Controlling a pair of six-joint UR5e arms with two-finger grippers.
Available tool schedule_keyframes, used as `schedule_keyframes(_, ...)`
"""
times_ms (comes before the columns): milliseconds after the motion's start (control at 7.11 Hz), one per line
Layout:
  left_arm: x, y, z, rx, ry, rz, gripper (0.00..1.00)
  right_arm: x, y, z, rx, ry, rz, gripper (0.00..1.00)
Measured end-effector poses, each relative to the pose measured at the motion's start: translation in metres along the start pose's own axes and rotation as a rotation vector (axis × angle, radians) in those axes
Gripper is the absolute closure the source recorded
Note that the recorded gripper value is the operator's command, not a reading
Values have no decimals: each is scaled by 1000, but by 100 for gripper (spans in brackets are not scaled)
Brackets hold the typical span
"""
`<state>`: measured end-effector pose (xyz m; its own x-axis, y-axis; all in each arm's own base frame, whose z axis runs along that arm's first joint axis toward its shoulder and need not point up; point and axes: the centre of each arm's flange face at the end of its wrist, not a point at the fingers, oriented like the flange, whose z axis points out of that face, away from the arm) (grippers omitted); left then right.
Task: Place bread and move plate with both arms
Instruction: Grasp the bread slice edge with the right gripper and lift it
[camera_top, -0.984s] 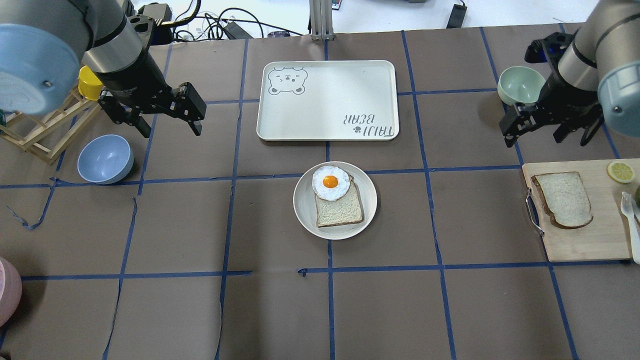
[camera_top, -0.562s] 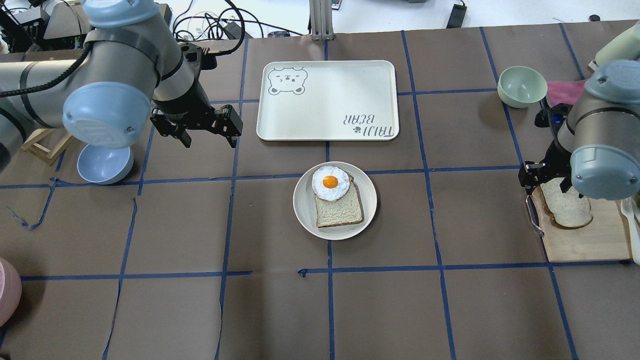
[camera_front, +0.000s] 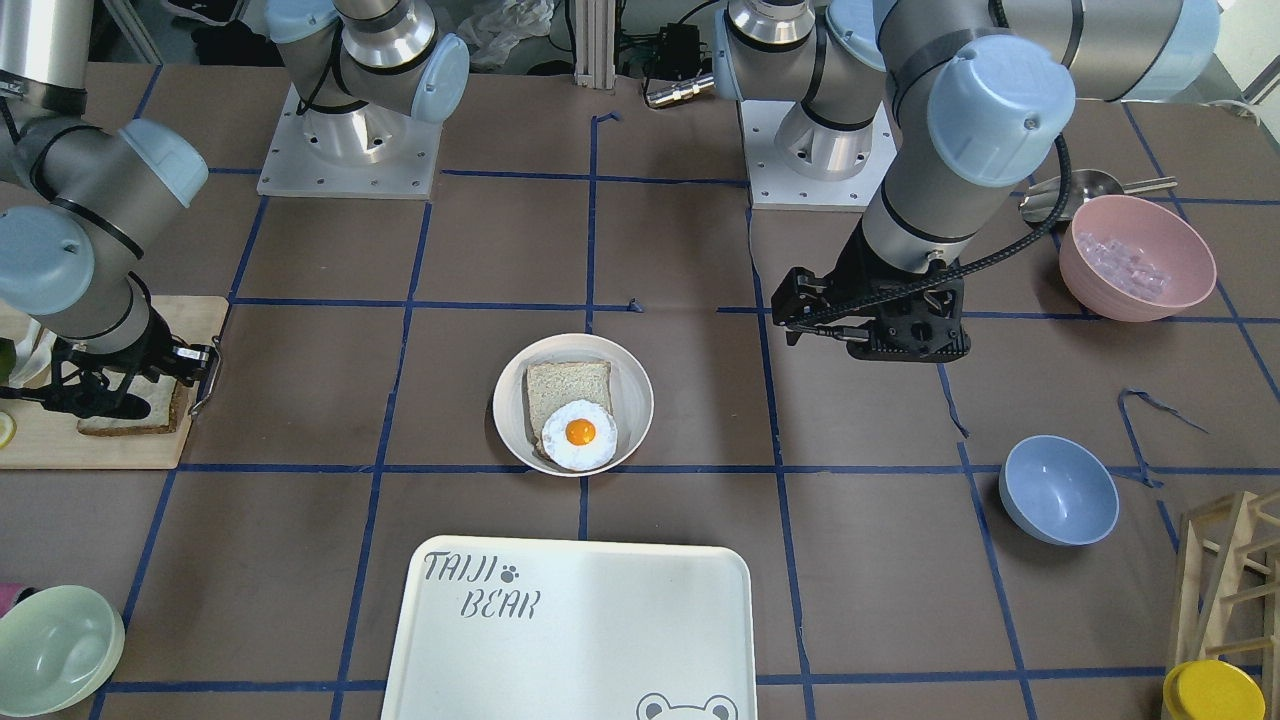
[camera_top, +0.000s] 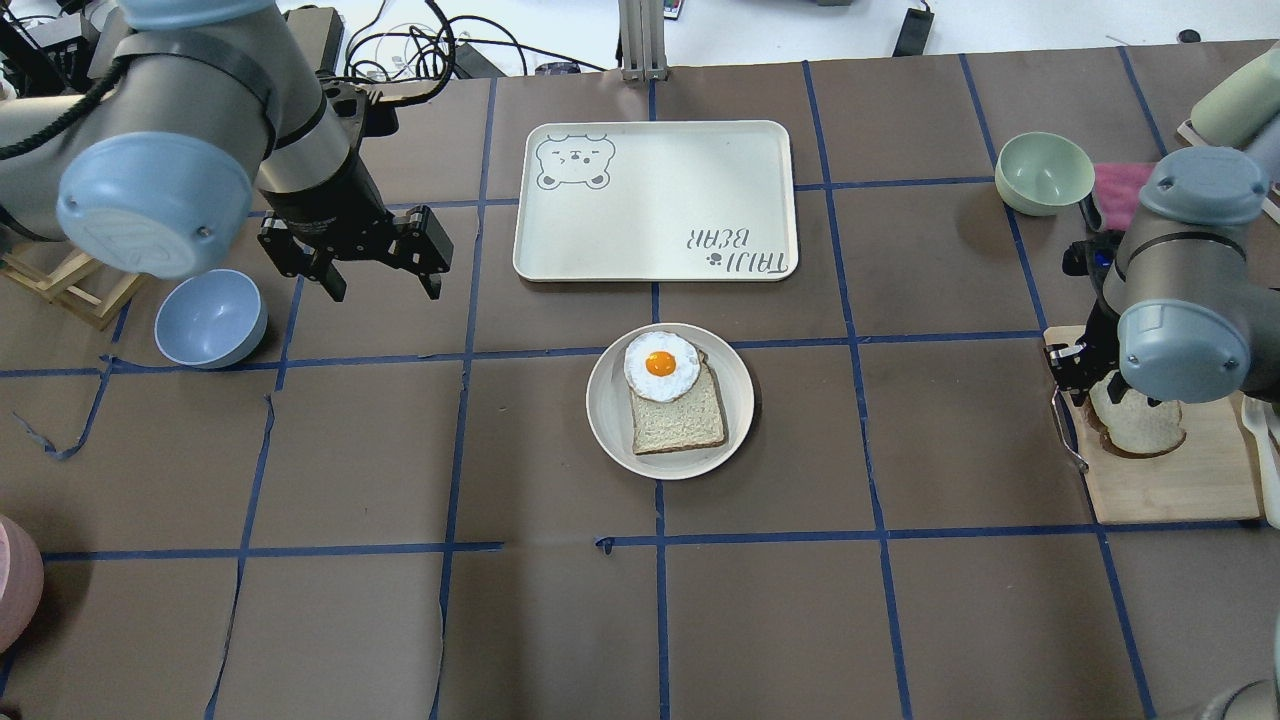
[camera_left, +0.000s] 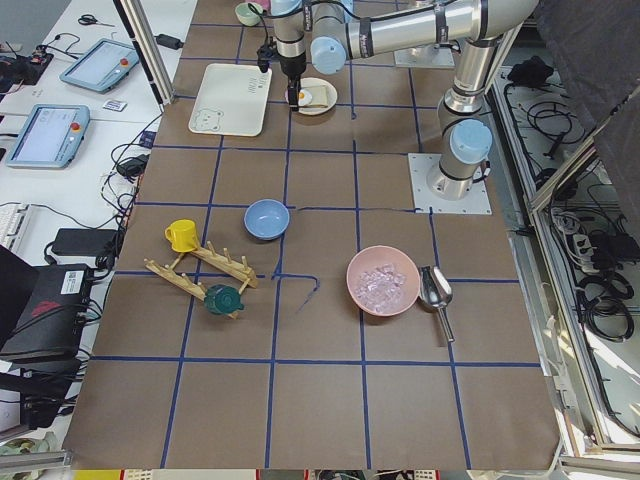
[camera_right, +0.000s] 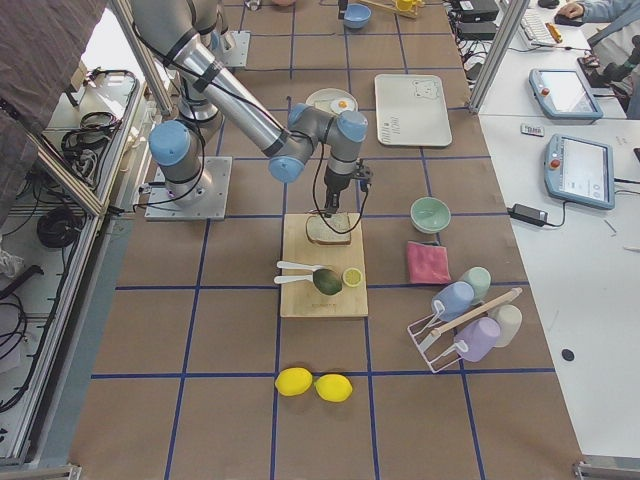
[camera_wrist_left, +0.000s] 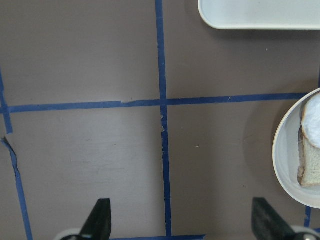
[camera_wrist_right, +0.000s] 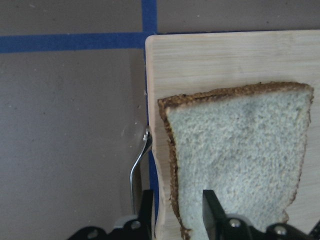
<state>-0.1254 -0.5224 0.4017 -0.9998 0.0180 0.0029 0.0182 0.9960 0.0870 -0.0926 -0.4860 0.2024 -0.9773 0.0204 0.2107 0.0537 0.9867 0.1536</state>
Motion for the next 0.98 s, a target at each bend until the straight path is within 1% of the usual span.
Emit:
schedule_keyframes(141,-5,2,-10,-13,-6,-7,0,0,-1,3,-1,6,0,57)
schedule_keyframes(281,-8,5,-16,-23,-13,-10,0,0,-2,4,-3,9,0,63)
schedule_keyframes(422,-10,9,-22,-20,-18,-12,0,0,-2,6,-8,8,-2,66)
schedule_keyframes(562,-11,12,-27,-14,-20,-12,0,-1,-2,10,-17,7,-4,74)
schedule_keyframes(703,-12,14,-29,-11,-21,-11,0,-1,-3,13,-24,5,-6,94)
schedule_keyframes(844,-12,15,-30,-9,-21,-11,0,-1,-3,15,-28,5,-6,100)
schedule_keyframes(984,-12,15,-30,-9,-21,-10,0,-1,-3,16,-32,8,-6,100)
